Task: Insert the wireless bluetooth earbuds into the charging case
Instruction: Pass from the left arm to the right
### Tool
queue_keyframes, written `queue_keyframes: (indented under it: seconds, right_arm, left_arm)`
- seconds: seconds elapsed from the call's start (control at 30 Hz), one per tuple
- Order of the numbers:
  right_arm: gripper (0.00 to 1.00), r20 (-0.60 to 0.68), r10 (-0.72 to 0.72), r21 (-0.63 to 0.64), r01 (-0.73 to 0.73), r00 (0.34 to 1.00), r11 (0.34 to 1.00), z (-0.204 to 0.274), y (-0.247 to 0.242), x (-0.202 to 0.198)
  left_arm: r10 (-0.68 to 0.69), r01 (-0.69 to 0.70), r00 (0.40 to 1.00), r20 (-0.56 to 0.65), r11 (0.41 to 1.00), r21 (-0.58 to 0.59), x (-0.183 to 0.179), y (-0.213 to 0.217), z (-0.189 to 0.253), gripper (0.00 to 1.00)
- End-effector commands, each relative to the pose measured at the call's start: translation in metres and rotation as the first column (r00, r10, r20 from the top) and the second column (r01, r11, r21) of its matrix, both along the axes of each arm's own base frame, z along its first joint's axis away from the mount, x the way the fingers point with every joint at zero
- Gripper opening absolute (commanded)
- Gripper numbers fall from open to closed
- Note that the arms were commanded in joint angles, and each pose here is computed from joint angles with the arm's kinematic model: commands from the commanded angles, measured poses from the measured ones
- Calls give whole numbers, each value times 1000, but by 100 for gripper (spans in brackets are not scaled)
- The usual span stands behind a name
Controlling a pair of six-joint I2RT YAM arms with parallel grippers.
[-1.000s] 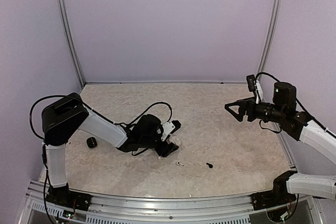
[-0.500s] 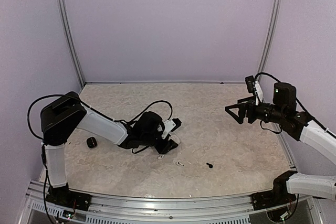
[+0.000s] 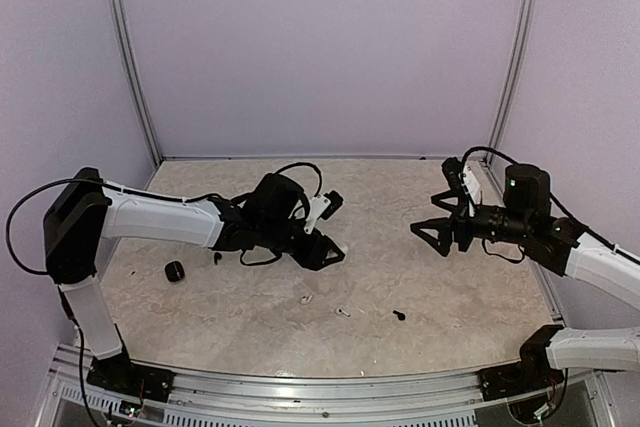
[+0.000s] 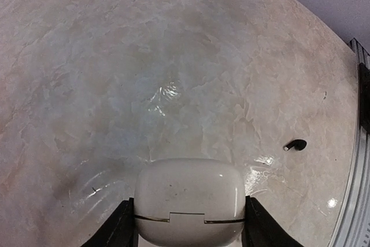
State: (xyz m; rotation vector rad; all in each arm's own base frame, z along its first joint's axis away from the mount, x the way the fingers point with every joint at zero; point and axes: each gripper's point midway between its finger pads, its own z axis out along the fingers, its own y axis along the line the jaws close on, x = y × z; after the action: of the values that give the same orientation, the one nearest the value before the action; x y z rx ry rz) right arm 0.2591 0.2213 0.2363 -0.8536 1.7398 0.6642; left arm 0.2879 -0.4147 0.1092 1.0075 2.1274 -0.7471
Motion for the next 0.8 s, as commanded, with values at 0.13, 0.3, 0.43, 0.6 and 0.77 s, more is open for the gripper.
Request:
queue_keyframes:
  seconds: [0.13, 0.3, 0.43, 0.6, 0.77]
  right_arm:
    - [93, 171, 203, -102, -188, 964, 977, 16, 34, -27]
    - [85, 231, 295, -196, -253, 927, 947, 15, 58, -49]
    - [79, 281, 367, -279, -290, 887, 915, 10, 81, -66]
    - [73, 279, 425, -373, -311, 861, 874, -2, 104, -70]
    - [71, 280, 459, -427, -319, 843, 846, -9, 116, -70]
  left_arm:
    - [-49, 10, 955, -292, 991, -134, -33, 12, 57, 42]
    - [-107, 37, 931, -348, 979, -202, -49, 9, 87, 42]
    - [-144, 60, 916, -374, 972, -226, -59, 6, 100, 42]
    - [-177, 94, 906, -385, 970, -226, -73, -1, 104, 42]
    - [-198, 116, 898, -392, 968, -222, -81, -7, 105, 42]
